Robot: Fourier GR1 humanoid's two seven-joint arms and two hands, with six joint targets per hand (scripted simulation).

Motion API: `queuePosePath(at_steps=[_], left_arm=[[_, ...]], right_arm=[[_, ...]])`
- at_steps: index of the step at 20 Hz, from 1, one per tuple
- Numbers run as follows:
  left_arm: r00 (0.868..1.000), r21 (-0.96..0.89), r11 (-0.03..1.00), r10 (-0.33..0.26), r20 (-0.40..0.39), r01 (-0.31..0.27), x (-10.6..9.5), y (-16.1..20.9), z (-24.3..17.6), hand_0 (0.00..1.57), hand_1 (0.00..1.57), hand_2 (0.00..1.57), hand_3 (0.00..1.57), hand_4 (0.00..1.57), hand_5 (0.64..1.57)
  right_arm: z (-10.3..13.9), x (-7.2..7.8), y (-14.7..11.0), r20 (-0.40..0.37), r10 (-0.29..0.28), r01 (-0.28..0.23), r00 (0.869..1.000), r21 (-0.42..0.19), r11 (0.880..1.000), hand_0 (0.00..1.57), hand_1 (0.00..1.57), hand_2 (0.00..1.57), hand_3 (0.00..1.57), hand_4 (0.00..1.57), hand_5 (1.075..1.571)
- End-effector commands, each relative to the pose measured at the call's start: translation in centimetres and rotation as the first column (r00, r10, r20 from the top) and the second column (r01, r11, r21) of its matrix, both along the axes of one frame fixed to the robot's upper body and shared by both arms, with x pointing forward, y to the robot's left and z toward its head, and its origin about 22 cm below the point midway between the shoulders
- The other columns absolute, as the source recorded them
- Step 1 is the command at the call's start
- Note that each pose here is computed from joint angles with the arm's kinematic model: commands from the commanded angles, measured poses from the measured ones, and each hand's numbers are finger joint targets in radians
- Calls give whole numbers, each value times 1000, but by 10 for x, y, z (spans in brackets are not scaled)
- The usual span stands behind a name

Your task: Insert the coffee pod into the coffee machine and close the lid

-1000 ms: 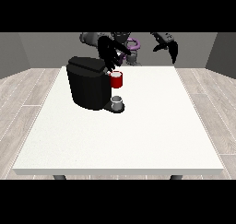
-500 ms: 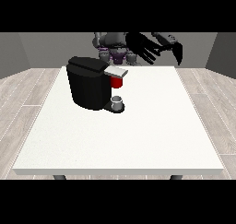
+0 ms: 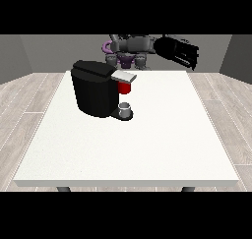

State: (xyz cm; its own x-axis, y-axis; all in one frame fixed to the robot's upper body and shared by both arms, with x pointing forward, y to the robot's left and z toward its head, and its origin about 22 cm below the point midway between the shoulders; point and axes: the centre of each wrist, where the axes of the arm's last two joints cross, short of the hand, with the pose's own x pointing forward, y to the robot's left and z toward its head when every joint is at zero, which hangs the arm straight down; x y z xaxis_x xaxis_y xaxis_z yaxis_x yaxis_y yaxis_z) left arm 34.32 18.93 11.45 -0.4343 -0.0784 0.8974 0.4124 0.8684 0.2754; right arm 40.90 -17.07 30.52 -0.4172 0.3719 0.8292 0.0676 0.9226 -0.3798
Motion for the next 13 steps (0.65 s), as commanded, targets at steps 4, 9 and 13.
queuePosePath(at_steps=[4, 9, 13], left_arm=[[1000, -11, 1000, 14, -5, -14, -10, -8, -14, 0, 0, 0, 0, 246, 1571], [989, -30, 994, 105, -106, -108, -13, 24, -27, 0, 0, 0, 0, 266, 1571], [970, -27, 985, 160, -183, -168, -26, 46, -61, 0, 0, 0, 0, 266, 1571]], right_arm=[[-18, 7, 31, 55, 107, -108, 993, 22, 994, 0, 0, 0, 0, 0, 1571], [-72, -1, 60, 45, 251, -252, 967, 11, 968, 0, 0, 0, 0, 219, 1571], [-123, -17, 89, -12, 335, -334, 942, 50, 941, 0, 0, 0, 0, 259, 1571]])
